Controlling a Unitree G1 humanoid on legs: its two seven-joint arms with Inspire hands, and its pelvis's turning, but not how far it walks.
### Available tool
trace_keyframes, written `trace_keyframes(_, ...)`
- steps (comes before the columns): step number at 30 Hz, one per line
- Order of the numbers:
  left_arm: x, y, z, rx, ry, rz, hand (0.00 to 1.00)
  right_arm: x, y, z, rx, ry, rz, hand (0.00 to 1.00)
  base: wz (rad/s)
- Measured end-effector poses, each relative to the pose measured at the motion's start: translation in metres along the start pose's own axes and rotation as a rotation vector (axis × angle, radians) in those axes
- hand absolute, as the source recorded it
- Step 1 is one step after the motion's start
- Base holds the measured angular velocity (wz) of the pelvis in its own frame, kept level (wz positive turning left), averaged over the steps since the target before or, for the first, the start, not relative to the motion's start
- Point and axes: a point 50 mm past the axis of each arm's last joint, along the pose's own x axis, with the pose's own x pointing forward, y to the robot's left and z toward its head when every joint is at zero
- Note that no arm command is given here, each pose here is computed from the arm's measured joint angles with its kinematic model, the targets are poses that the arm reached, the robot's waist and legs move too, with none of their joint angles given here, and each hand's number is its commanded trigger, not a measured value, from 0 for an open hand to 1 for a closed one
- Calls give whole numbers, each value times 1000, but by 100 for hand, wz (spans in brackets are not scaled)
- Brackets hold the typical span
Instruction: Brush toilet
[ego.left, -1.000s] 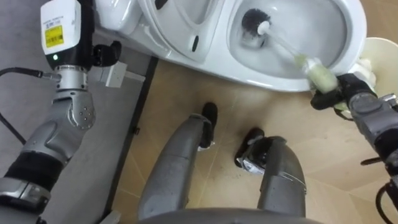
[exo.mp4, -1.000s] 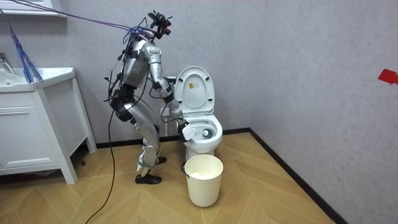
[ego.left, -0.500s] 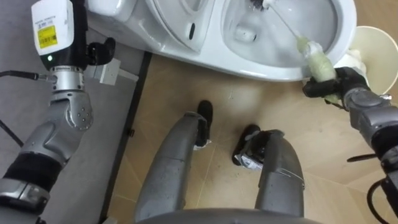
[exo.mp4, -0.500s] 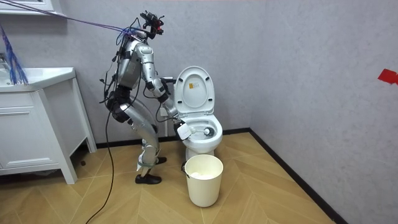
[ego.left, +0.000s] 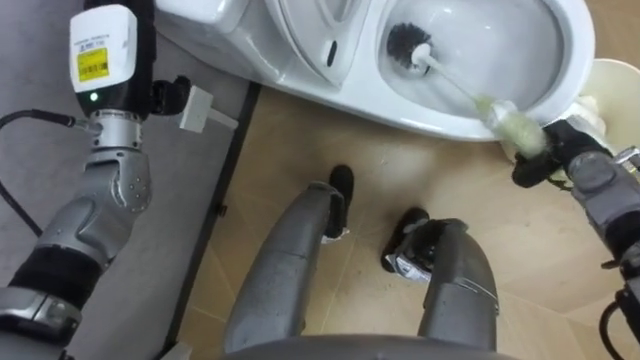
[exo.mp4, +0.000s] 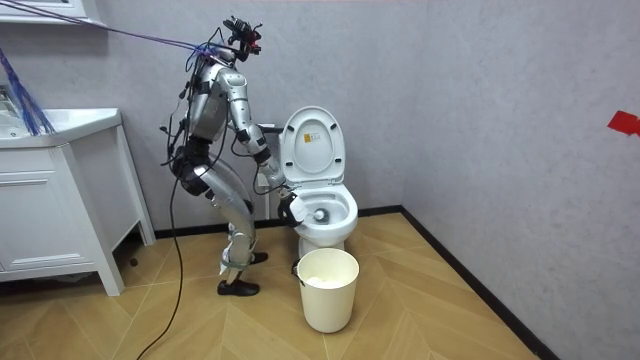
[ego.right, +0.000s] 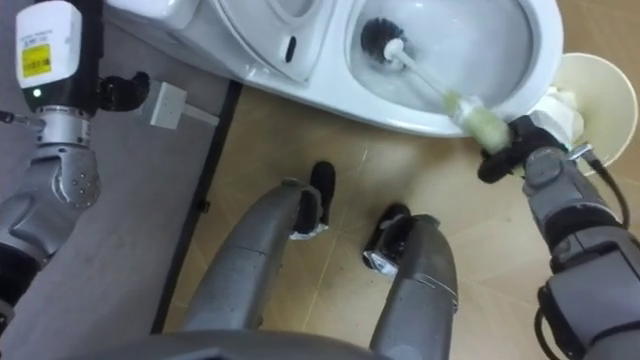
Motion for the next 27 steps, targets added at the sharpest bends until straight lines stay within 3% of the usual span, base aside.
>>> trace_keyframes(5, 2, -3, 1, -11, 8, -45, 0, 0, -5, -5, -171, 19, -22, 100, -3)
trace_keyframes(13, -9, -12, -7, -6, 49, -116, 0, -7, 16, -15, -290, 14, 12, 100, 0)
trace_keyframes(19, -43, -27, -20, -12, 125, -217, 0, -20, 54, -43, -313, 61, 119, 100, 5)
trace_keyframes(24, -91, -42, -40, -43, 265, -362, 0, -46, 122, -62, -231, 95, 319, 100, 4)
trace_keyframes(27, -121, -50, -46, -96, 361, -426, 0, -63, 145, -76, -149, 135, 395, 100, 6)
